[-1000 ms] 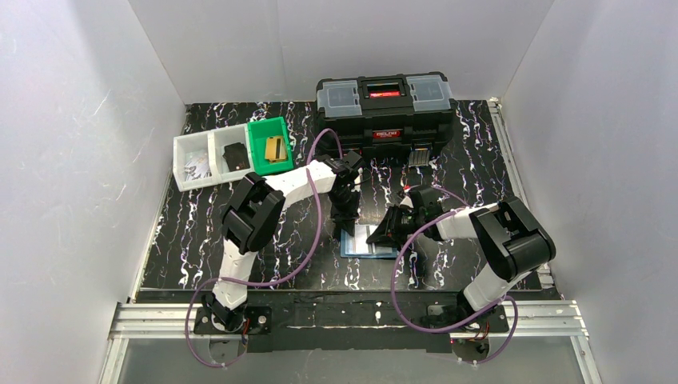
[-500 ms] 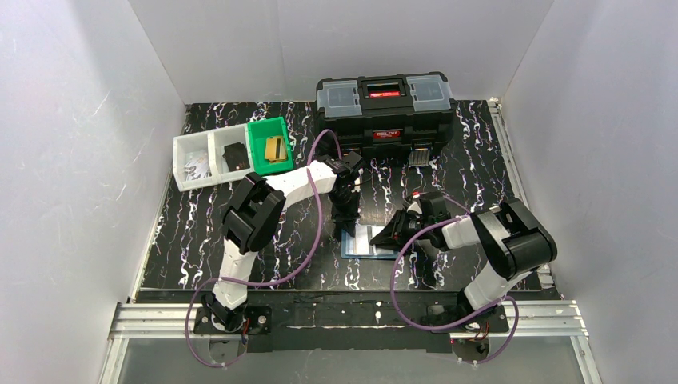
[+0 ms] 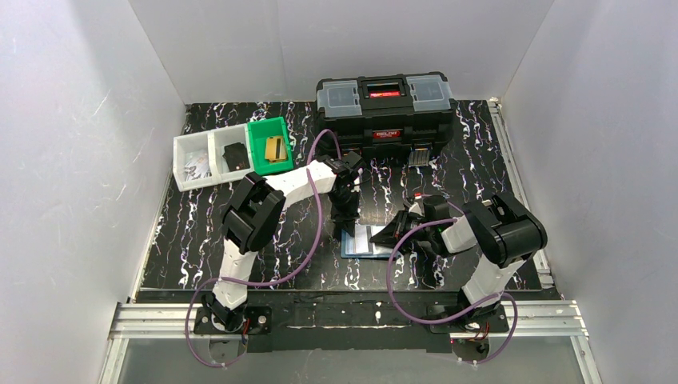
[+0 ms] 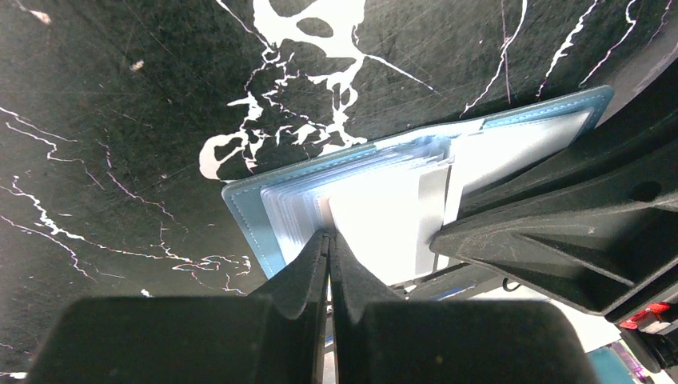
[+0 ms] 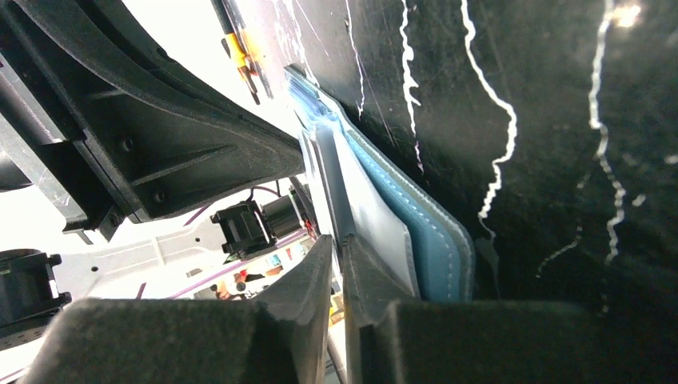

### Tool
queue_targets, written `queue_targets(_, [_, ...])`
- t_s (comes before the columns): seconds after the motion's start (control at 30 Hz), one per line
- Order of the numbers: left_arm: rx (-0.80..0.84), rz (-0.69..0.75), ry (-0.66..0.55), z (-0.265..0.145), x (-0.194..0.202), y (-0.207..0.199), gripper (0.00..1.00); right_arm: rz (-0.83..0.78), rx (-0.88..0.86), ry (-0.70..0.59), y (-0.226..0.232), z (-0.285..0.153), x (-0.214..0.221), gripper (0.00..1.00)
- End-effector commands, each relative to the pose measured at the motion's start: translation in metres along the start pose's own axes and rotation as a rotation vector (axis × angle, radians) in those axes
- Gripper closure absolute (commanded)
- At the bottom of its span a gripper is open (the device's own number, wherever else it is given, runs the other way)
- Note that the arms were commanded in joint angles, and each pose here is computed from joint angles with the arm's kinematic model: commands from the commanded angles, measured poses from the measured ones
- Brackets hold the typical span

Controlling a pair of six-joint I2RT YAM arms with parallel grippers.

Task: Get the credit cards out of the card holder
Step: Remove the credit card from the card holder.

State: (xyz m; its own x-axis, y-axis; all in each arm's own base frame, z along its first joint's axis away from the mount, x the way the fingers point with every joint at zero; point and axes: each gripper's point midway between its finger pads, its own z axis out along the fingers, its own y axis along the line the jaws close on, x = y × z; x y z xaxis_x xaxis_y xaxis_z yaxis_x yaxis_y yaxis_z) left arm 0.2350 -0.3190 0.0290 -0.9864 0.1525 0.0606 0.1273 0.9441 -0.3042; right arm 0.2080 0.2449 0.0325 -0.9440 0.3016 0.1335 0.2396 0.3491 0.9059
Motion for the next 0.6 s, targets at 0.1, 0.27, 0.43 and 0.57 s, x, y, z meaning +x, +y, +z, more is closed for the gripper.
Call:
queue_targets(0.1, [-0.178,-0.011,0.074,0.037,0.018,0.047,1.00,0.019,0.007,-0.019,-0.001,-0.002,0.000,0.93])
queue_targets(0.27, [-0.190,-0.025,0.080,0.038,0.018,0.057,1.00,0.003,0.113,-0.065,-0.018,-0.010,-0.002,0.96])
queue_targets(0.43, [-0.199,-0.029,0.086,0.039,0.018,0.063,1.00,-0.038,0.220,-0.115,-0.026,-0.020,-0.007,0.95])
queue_targets(0.57, [-0.202,-0.027,0.088,0.040,0.017,0.064,1.00,-0.057,0.257,-0.129,-0.028,-0.024,-0.008,0.93])
